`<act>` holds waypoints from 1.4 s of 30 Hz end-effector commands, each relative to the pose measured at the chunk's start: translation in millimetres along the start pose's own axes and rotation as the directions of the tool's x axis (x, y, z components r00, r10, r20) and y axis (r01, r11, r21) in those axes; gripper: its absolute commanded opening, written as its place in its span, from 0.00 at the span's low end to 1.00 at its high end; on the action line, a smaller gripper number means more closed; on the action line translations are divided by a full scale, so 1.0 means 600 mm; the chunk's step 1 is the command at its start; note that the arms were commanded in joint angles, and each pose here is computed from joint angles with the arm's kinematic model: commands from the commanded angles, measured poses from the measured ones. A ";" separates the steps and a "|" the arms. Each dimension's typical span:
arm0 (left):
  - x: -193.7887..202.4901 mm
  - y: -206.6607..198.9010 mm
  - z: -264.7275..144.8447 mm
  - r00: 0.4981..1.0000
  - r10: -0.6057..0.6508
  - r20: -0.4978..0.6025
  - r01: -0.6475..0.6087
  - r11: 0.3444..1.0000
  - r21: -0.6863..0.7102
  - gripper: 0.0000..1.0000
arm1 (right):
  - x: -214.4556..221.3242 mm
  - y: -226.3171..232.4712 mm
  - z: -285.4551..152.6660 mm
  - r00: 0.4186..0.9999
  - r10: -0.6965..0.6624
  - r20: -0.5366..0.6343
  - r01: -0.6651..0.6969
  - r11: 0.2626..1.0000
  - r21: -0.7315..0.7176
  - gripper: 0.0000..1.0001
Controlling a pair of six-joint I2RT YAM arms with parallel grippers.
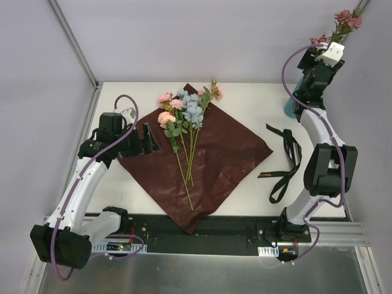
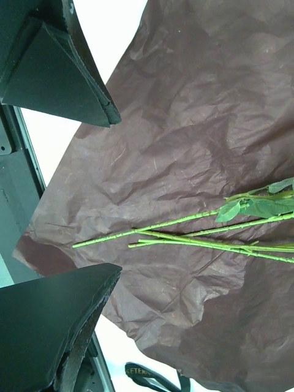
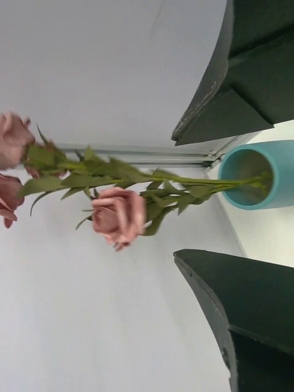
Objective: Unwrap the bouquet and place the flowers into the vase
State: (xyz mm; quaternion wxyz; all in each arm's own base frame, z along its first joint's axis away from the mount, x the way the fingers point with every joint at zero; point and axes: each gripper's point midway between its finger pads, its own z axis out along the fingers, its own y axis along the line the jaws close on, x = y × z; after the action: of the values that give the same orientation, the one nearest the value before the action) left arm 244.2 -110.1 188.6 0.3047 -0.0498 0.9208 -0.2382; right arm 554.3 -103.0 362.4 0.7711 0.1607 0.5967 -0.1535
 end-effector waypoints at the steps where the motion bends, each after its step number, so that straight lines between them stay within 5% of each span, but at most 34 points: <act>1: -0.009 0.014 -0.015 0.999 0.011 0.050 -0.009 0.999 -0.047 0.99 | -0.032 -0.029 -0.063 0.992 0.080 -0.100 -0.066 0.989 0.129 0.75; 5: -0.010 0.021 -0.015 0.998 0.007 0.058 -0.003 0.998 -0.070 0.99 | -0.027 -0.010 -0.146 0.948 0.182 -0.260 -0.149 0.978 0.143 0.76; 10: 0.007 -0.001 -0.004 0.998 -0.066 -0.001 0.066 0.998 0.004 0.94 | 0.000 0.016 -0.262 0.801 0.376 -0.465 -0.337 0.926 0.169 0.72; 15: 0.000 -0.027 0.015 0.984 -0.172 -0.042 0.175 0.982 0.068 0.78 | 0.043 0.028 -0.375 0.655 0.438 -0.615 -0.441 0.883 0.160 0.65; 23: -0.006 -0.058 0.089 0.952 -0.281 -0.125 0.296 0.947 0.123 0.66 | 0.103 0.052 -0.524 0.485 0.390 -0.783 -0.528 0.844 0.094 0.64; 36: 0.035 -0.032 0.258 0.940 -0.279 -0.198 0.268 0.960 -0.080 0.59 | 0.090 0.074 -0.627 0.356 0.345 -0.868 -0.649 0.760 0.036 0.62; 42: 0.037 -0.031 0.285 0.945 -0.262 -0.194 0.250 0.964 -0.087 0.58 | 0.086 0.071 -0.643 0.352 0.340 -0.872 -0.656 0.754 0.029 0.62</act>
State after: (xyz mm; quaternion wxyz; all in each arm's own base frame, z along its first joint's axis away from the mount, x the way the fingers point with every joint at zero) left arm 299.3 -191.7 50.2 0.1280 -0.1595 0.9488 -0.2406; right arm 258.9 92.2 221.5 0.4174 0.2642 0.8264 0.2702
